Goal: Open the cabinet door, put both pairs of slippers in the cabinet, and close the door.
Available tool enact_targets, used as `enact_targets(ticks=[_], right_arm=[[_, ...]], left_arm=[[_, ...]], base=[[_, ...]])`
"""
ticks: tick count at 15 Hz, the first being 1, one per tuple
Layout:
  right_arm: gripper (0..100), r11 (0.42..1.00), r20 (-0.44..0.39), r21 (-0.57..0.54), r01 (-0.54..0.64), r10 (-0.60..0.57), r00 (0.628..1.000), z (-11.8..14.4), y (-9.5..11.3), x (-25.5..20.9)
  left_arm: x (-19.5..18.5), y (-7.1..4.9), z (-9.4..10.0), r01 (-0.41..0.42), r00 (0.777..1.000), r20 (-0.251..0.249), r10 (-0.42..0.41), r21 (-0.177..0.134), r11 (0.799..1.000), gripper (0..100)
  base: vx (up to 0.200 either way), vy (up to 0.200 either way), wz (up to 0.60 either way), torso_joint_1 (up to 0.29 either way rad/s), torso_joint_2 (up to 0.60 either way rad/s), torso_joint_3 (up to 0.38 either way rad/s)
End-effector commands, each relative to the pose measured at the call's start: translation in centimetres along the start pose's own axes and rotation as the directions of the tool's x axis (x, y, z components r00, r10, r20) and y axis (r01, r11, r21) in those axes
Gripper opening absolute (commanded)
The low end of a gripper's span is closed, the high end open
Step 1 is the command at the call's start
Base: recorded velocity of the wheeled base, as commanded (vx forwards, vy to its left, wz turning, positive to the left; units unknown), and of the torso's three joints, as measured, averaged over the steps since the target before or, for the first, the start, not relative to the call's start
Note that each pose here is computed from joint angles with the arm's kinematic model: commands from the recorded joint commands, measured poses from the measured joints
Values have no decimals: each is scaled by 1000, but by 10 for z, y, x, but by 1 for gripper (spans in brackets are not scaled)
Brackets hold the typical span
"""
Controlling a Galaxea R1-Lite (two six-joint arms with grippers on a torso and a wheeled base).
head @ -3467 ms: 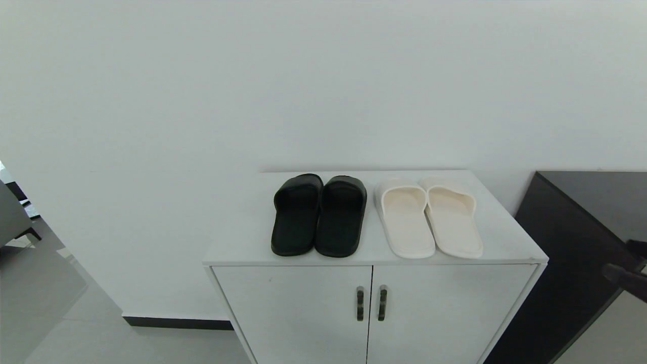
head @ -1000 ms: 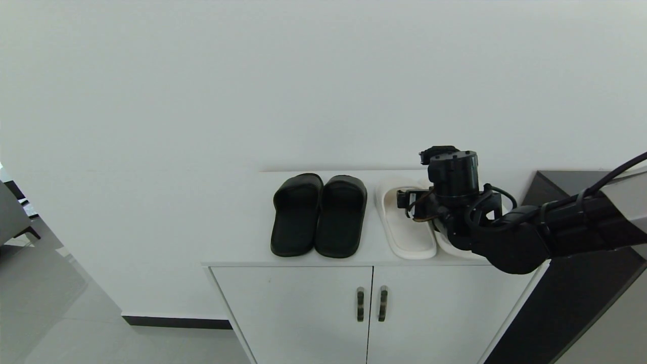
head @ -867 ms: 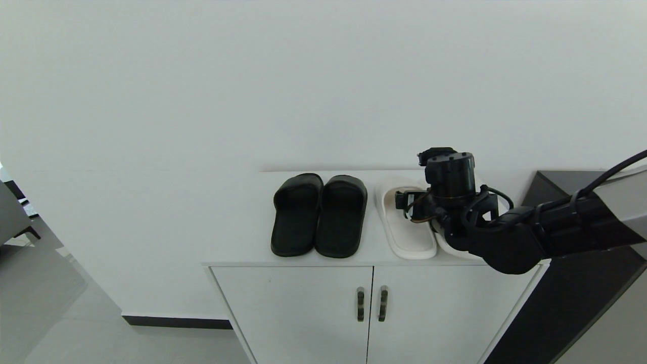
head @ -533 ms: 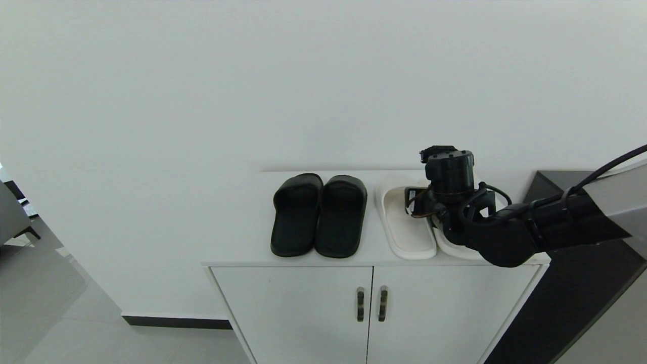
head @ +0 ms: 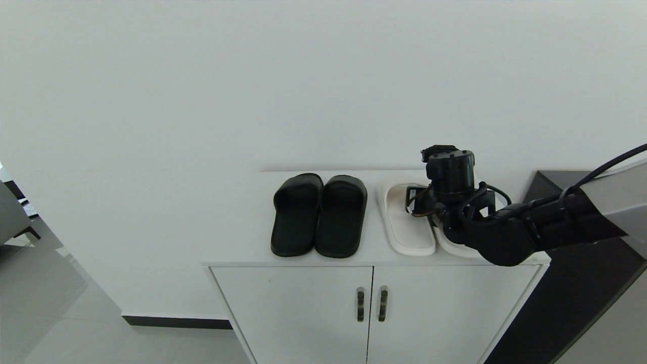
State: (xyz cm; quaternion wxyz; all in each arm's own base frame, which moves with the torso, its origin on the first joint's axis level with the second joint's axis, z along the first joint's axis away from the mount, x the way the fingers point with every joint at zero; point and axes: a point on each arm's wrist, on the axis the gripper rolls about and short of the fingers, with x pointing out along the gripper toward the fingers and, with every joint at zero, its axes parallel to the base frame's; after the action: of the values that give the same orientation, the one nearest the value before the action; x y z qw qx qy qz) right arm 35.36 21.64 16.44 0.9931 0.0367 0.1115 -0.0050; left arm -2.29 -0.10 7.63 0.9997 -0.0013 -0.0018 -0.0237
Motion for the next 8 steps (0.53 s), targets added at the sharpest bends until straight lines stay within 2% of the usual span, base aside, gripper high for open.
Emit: enact_targets(ticks=[1, 3, 5, 6, 8], right_arm=[[0, 997, 37, 39, -69, 68, 997, 23, -9, -29], [0, 975, 32, 39, -220, 219, 975, 36, -21, -70], [0, 947, 33, 39, -319, 318, 947, 43, -32, -107], [0, 917, 27, 38, -398, 397, 917, 43, -38, -125], [0, 827, -2, 36, -562, 562, 827, 39, -48, -158]], left_arm=[[0, 0, 0, 0, 1000, -1, 0, 0, 1000, 0], [0, 0, 0, -1, 1000, -1, 1, 0, 1000, 0], [0, 0, 0, -1, 1000, -1, 1, 0, 1000, 0], [0, 0, 0, 0, 1000, -2, 0, 0, 1000, 0], [0, 0, 0, 0, 1000, 1, 0, 0, 1000, 0]], base=[[0, 0, 0, 0, 0, 0], [0, 0, 0, 0, 0, 0], [0, 0, 0, 0, 0, 0], [0, 0, 0, 0, 0, 0], [0, 0, 0, 0, 0, 0]])
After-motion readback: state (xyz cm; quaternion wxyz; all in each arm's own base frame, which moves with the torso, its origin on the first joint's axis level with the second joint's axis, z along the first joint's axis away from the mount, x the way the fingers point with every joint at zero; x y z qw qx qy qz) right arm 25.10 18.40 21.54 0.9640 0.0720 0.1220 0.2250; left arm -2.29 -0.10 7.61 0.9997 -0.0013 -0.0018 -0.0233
